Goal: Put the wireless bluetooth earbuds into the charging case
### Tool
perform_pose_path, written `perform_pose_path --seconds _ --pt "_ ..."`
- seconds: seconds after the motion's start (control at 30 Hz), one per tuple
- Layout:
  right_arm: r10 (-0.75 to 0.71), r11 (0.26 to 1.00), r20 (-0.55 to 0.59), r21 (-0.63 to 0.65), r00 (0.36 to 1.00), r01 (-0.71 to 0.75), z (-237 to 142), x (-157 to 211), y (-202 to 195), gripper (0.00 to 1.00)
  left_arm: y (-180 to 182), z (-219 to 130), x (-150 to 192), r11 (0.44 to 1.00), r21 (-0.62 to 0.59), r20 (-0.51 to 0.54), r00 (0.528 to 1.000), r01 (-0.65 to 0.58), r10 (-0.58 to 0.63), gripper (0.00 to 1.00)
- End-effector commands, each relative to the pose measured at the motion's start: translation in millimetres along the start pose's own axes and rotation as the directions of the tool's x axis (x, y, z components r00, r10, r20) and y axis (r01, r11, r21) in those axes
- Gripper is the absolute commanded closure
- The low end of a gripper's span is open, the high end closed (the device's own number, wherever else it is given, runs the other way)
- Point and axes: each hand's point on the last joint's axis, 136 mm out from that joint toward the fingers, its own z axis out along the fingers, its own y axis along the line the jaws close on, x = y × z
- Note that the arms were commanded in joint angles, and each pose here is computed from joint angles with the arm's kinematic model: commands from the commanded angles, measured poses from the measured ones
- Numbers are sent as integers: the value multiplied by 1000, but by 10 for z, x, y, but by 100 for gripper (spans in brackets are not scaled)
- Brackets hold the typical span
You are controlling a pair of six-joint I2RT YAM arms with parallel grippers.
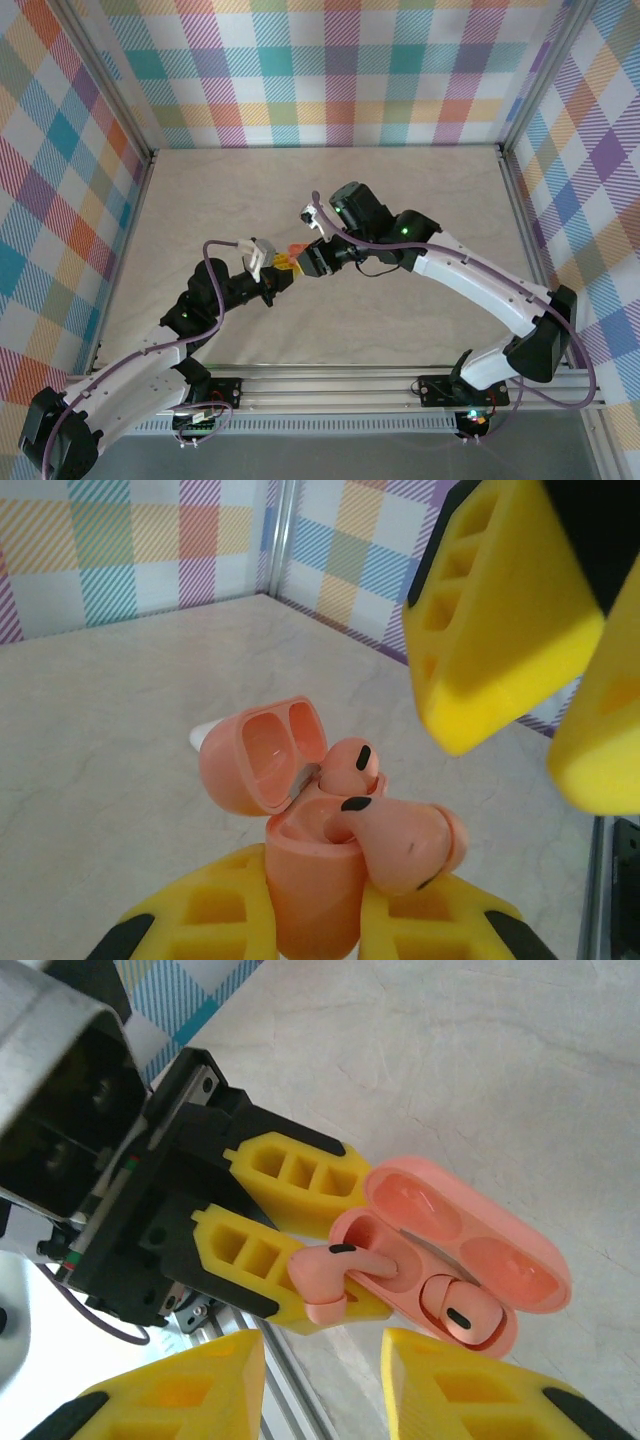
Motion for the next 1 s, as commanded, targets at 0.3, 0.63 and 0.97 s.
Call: perform_pose_path --seconds 0.3,0.63,0.97 --pt "-97 995 -36 -22 995 96 27 -18 56 66 -142 34 -117 996 75 38 998 -48 45 100" --pt "-117 993 -68 -4 991 117 106 27 48 66 -162 77 -170 994 91 42 998 -53 49 100" --pt "-126 992 -90 10 988 127 148 72 15 64 -168 69 -179 994 93 44 998 -53 49 100"
